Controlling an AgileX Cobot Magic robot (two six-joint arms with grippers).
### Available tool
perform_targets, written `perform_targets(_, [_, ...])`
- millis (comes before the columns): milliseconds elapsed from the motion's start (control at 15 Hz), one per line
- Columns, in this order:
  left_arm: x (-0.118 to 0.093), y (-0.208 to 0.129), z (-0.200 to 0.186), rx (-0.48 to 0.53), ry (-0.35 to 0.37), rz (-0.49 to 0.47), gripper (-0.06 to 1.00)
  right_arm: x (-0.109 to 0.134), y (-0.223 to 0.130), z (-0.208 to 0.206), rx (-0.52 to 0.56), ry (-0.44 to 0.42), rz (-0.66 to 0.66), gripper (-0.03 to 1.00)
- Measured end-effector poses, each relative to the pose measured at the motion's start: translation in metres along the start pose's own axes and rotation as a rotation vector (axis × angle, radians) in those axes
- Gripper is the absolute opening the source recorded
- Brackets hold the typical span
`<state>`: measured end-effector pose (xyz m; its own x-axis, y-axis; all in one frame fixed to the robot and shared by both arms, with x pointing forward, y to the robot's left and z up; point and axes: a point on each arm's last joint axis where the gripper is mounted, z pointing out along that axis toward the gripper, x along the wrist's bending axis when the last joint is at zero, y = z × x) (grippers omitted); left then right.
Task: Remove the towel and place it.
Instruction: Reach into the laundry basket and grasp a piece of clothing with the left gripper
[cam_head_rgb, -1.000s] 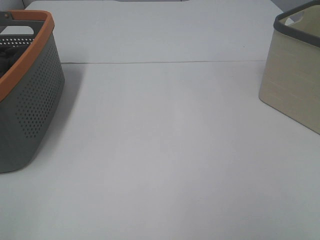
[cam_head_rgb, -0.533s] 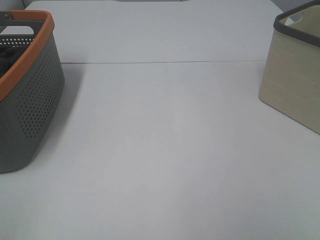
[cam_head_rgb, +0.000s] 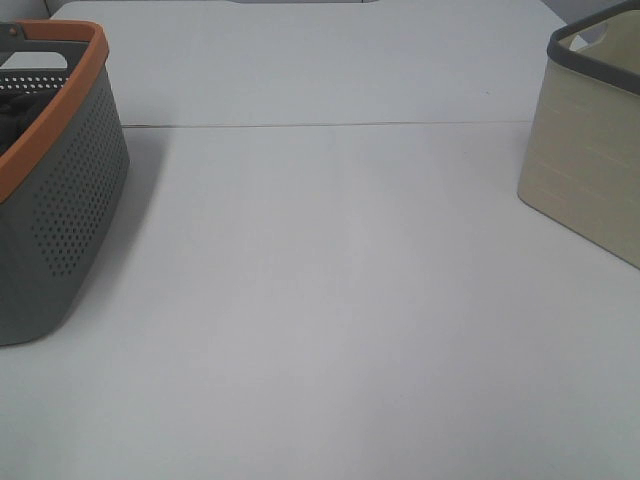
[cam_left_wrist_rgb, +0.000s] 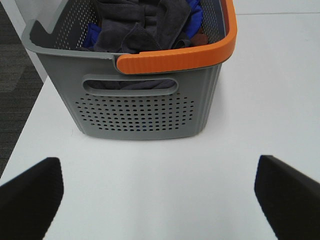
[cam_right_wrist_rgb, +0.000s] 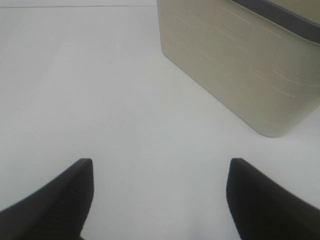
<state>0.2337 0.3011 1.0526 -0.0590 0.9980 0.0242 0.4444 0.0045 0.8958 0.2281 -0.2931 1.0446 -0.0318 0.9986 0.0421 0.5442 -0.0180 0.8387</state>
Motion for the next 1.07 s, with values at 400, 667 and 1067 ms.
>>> perform_targets(400, [0.001,0.038,-0.007,0.056,-0.003,0.041,0.98,0.0,0.0,0.0,0.0,0.0,0.0,0.66])
perform_targets(667, [-0.002,0.113,0.006,0.237,-0.087,0.176,0.98,0.0,0.0,0.0,0.0,0.0,0.0,0.66])
perform_targets(1067, [-0.001,0.233,0.119,0.376,-0.179,0.432,0.98,0.0,0.0,0.0,0.0,0.0,0.0,0.66])
